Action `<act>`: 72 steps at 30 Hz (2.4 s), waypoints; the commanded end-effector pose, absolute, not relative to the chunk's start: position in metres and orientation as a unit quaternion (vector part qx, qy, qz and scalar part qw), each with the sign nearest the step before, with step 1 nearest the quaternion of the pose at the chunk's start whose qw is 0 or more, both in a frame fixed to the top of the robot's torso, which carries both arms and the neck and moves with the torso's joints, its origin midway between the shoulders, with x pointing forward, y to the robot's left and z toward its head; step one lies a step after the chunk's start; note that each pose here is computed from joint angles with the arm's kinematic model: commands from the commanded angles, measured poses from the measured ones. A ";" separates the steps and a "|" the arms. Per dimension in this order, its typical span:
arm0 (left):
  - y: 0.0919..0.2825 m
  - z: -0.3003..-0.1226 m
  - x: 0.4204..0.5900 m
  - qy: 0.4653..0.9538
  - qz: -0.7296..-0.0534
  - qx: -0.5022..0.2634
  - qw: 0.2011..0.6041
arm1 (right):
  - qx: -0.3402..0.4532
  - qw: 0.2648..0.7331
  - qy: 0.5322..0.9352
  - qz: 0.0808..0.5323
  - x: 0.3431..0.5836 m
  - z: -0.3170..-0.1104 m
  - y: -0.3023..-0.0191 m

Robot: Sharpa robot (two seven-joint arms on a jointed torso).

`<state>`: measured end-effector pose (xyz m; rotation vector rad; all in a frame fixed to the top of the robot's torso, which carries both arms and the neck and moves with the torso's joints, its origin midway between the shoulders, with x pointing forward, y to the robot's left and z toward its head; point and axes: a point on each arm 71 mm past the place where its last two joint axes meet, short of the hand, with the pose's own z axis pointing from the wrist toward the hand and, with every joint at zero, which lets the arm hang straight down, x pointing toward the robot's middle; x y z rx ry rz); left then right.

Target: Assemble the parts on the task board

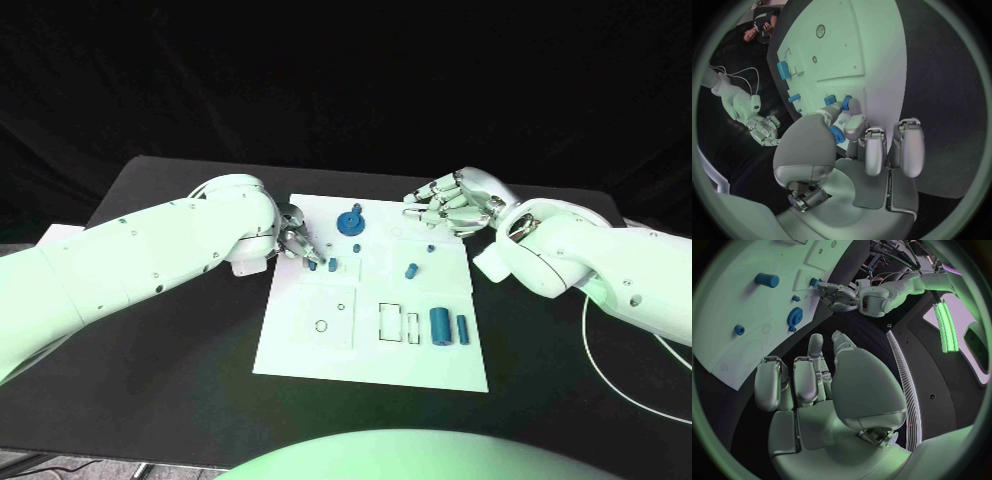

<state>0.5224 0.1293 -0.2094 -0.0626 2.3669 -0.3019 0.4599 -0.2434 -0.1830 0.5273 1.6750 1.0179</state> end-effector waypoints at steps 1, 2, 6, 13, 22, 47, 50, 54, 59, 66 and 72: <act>0.128 -0.214 0.520 0.927 -0.110 -0.015 0.359 | 0.216 0.525 0.702 0.431 0.459 -0.183 -0.242; 0.128 -0.214 0.521 0.927 -0.109 -0.015 0.359 | 0.216 0.525 0.702 0.431 0.459 -0.183 -0.242; 0.130 -0.214 0.522 0.926 -0.107 -0.018 0.361 | 0.216 0.524 0.702 0.431 0.459 -0.183 -0.242; 0.131 -0.213 0.523 0.923 -0.110 -0.028 0.367 | 0.216 0.523 0.702 0.432 0.459 -0.183 -0.242; 0.133 -0.210 0.524 0.914 -0.128 -0.052 0.382 | 0.216 0.522 0.702 0.432 0.459 -0.183 -0.242; 0.111 -0.171 0.529 0.783 -0.391 -0.052 0.481 | 0.218 0.521 0.704 0.430 0.459 -0.185 -0.244; 0.101 -0.170 0.527 0.768 -0.399 -0.001 0.502 | 0.218 0.521 0.704 0.431 0.458 -0.185 -0.243; 0.090 -0.173 0.526 0.759 -0.389 0.058 0.519 | 0.217 0.520 0.704 0.432 0.458 -0.185 -0.242; 0.080 -0.180 0.527 0.759 -0.361 0.111 0.531 | 0.217 0.520 0.704 0.432 0.458 -0.185 -0.242; 0.070 -0.190 0.531 0.768 -0.321 0.146 0.534 | 0.216 0.520 0.704 0.434 0.458 -0.185 -0.241; 0.066 -0.196 0.532 0.782 -0.296 0.163 0.524 | 0.216 0.519 0.703 0.435 0.459 -0.185 -0.240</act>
